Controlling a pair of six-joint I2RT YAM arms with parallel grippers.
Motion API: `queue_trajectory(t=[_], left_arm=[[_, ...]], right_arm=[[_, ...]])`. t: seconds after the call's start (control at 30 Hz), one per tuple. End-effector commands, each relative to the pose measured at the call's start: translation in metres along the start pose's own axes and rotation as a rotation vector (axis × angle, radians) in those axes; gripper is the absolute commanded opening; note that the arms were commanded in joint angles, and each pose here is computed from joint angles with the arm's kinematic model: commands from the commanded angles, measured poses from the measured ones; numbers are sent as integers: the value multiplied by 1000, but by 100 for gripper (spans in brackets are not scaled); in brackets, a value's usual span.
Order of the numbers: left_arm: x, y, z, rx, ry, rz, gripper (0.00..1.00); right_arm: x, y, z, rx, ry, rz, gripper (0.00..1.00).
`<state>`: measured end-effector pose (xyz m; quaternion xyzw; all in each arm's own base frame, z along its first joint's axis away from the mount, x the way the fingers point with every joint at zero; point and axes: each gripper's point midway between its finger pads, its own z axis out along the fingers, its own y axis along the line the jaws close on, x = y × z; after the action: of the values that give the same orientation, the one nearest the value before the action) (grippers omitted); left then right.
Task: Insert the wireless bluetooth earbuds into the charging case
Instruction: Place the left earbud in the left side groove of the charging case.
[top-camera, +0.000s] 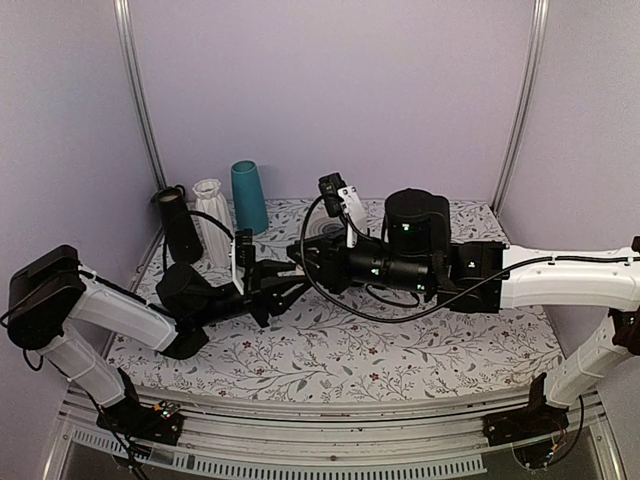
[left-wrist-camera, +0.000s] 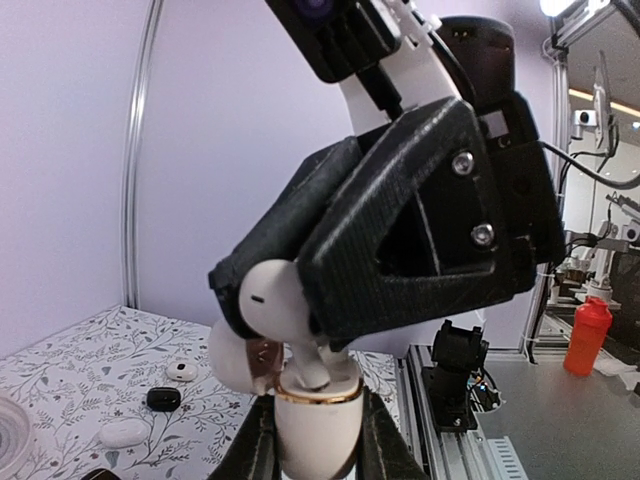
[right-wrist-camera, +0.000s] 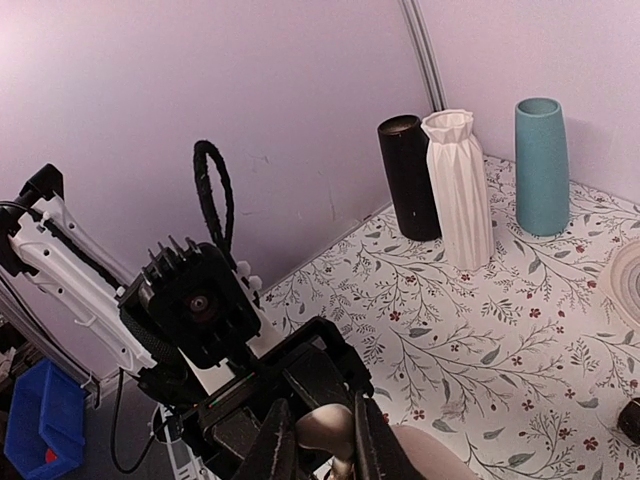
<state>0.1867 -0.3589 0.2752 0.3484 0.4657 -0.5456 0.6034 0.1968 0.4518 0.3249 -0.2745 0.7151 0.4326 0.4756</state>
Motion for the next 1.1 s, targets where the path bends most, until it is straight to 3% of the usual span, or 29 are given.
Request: queue_trajectory(t=[0.0,1.07], left_arm=[[-32,-13,5,55,-85,26,0],[-59,-5,0,5,-157,14,0]], right_arm=[[11,-17,3,69,3,-32,17],[30,-7,10,29,57,-85,16]])
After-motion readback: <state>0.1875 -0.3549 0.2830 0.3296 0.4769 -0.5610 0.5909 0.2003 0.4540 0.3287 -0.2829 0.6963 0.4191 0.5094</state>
